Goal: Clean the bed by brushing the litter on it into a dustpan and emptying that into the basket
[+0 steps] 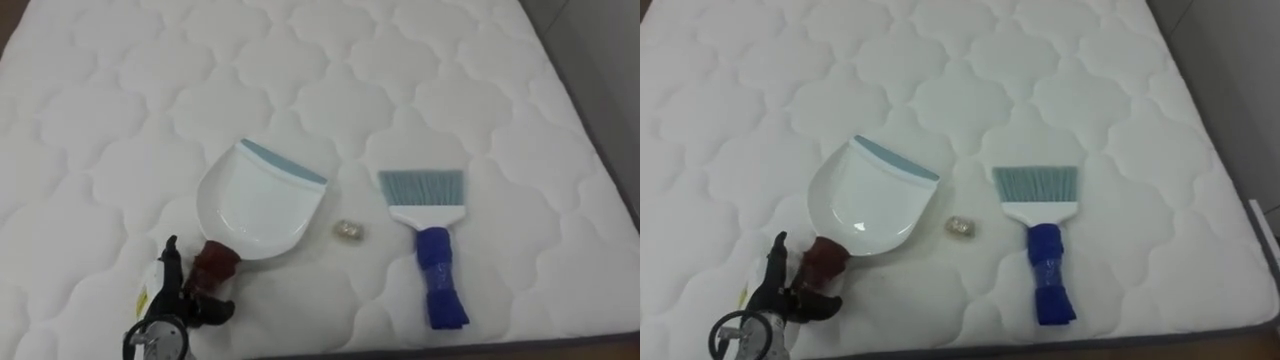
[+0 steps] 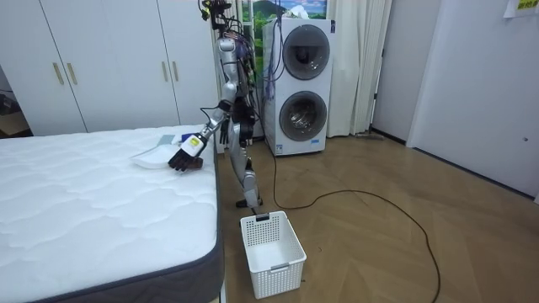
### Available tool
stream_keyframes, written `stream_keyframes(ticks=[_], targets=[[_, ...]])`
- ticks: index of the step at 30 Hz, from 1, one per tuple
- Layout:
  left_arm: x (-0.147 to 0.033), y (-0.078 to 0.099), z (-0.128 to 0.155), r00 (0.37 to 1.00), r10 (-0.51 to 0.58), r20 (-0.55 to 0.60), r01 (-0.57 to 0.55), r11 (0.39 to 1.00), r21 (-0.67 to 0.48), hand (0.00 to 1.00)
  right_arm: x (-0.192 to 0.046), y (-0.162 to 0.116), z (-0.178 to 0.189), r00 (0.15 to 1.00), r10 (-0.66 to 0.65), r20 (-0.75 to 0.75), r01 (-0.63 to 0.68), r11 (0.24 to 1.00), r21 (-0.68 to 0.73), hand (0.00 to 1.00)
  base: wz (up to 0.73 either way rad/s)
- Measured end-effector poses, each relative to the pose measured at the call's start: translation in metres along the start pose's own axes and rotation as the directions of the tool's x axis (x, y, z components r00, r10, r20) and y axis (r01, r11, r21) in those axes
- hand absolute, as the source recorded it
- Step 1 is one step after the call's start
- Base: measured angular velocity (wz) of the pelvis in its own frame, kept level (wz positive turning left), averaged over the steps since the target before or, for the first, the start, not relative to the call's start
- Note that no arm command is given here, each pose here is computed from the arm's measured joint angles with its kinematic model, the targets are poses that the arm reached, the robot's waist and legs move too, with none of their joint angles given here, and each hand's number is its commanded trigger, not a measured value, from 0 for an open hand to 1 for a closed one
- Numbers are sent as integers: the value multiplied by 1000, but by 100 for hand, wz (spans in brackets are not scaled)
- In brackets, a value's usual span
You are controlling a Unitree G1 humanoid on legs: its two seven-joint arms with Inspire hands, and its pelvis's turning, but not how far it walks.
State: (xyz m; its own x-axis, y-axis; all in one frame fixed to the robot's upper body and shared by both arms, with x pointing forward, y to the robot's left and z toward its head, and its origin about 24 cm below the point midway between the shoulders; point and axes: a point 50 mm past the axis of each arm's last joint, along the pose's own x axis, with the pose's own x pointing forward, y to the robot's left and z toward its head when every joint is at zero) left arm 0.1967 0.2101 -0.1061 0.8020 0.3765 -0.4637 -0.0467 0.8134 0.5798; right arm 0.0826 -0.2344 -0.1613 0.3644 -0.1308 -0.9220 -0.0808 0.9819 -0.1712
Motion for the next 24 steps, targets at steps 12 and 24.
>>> stream_keyframes(ticks=[12, 24], targets=[[4, 0, 6, 1000, 0, 12, 0, 1000, 1, 0, 0, 0, -1, 1000, -3, -9, 3, 1000, 21, 0, 0], [6, -8, 6, 999, -42, -21, 43, 999, 17, 0, 3, -2, 12, 1000, -17, 25, 16, 999, 34, 0, -1]])
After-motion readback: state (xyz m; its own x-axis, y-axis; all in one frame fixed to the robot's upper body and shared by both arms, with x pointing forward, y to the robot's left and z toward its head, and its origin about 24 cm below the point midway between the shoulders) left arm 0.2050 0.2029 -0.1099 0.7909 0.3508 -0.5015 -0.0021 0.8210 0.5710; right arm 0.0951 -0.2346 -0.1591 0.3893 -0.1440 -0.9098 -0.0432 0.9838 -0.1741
